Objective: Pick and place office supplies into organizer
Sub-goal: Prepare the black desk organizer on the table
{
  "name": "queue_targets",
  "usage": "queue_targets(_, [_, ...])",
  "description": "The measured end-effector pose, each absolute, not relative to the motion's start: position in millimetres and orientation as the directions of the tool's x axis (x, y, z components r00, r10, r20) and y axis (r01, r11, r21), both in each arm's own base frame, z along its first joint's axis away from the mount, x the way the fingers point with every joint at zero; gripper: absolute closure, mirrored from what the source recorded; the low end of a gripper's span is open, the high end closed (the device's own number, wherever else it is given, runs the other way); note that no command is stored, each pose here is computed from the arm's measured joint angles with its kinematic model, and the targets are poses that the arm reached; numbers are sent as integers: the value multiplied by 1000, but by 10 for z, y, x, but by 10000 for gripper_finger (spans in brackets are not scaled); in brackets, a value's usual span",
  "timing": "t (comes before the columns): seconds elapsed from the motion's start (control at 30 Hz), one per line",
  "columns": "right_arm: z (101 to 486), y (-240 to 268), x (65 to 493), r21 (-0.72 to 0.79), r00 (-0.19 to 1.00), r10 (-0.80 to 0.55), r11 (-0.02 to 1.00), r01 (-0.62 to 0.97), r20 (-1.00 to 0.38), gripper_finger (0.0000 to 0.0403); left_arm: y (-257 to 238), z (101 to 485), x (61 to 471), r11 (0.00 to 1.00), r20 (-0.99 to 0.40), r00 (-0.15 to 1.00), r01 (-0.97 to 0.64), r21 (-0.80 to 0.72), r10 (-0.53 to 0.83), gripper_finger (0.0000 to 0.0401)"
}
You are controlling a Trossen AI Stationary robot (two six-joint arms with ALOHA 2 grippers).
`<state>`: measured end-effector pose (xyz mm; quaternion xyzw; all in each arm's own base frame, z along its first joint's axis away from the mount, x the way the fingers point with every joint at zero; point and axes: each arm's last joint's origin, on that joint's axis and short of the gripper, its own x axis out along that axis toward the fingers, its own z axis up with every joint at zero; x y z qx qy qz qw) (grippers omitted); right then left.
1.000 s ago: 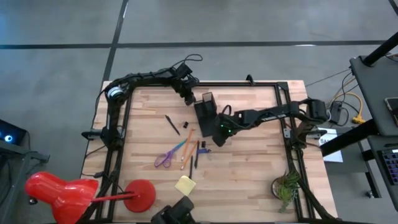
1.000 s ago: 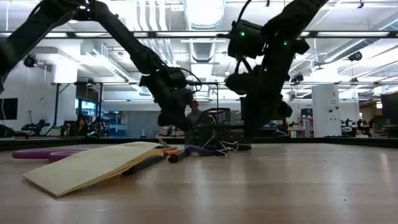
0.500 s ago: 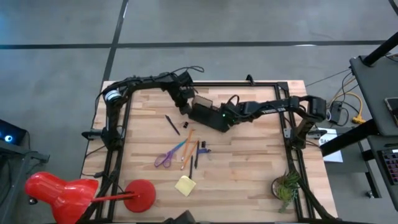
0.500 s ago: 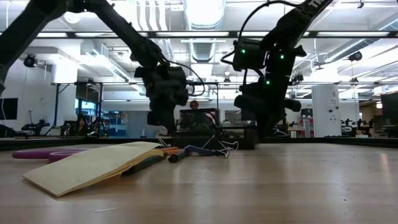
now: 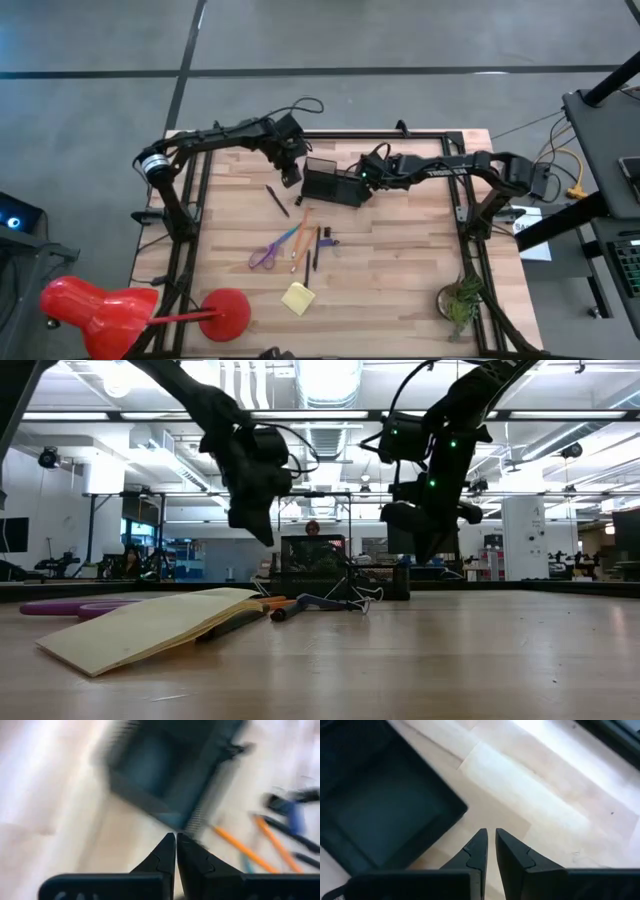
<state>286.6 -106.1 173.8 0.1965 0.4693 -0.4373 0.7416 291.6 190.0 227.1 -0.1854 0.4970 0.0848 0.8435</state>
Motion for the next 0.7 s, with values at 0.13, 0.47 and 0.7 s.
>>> queue_targets(0.13, [1743, -1128, 2846, -128, 176, -463, 552, 824, -869, 374, 2049, 2238, 2875, 910, -841, 541, -350, -223, 2, 400])
queue_targets(0.47, [1705, -1202, 2839, -23, 239, -324, 633, 774, -915, 374, 2102, 1897, 2971, 896, -836, 547, -355, -268, -33, 400])
queue_targets(0.7, [1630, -1271, 2882, -62, 246, -350, 675, 735, -904, 374, 1917, 1889, 3066, 876, -830, 546, -339, -343, -113, 400])
